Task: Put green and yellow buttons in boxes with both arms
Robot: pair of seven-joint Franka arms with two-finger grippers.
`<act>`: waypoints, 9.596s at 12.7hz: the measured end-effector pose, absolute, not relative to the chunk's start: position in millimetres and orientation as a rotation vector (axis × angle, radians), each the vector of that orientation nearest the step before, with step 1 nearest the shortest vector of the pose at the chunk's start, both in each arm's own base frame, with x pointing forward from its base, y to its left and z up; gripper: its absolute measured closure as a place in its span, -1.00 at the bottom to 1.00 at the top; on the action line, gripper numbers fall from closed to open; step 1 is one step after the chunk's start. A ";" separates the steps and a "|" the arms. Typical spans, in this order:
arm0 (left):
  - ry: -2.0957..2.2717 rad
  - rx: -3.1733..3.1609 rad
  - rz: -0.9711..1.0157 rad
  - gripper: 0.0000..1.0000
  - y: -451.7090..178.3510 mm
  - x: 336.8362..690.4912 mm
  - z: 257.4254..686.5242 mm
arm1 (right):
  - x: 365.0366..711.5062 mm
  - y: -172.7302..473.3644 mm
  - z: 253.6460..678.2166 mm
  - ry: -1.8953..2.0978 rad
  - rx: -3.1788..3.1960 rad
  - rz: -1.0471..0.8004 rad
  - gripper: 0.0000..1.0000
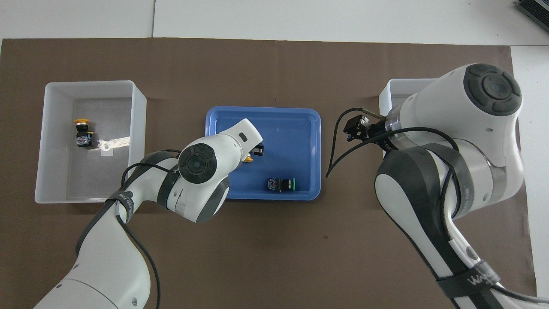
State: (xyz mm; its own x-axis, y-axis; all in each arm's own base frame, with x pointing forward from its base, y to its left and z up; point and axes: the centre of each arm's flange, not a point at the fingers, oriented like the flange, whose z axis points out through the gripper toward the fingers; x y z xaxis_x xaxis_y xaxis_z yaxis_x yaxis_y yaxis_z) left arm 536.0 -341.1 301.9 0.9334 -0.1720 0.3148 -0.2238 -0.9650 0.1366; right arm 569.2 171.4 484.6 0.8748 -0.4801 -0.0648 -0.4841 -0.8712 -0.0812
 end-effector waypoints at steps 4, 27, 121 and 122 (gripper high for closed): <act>-0.266 2.917 0.479 0.16 -334.0 542.6 314.8 | 563.2 204.1 449.5 0.894 -2.913 0.068 -1.00; -0.319 3.112 0.614 0.16 23.0 609.8 379.6 | 501.5 372.3 315.8 0.849 -2.942 0.117 -0.44; -0.354 3.102 -0.033 -1.00 -63.6 537.5 633.6 | 504.8 -32.8 645.1 0.299 -3.153 0.021 -1.00; -0.354 3.102 -0.033 -1.00 -63.6 537.5 633.6 | 508.9 -33.5 645.9 0.302 -3.153 0.025 -1.00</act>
State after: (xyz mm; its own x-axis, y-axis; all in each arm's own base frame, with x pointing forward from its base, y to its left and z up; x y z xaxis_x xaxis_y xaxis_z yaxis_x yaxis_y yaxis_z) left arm 537.5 -63.6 633.6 0.9741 -0.2252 -0.0187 -0.2248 -0.9742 0.0213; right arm 508.9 -33.5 645.9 0.9818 -0.1897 -0.0131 -0.1893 -0.9815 0.0275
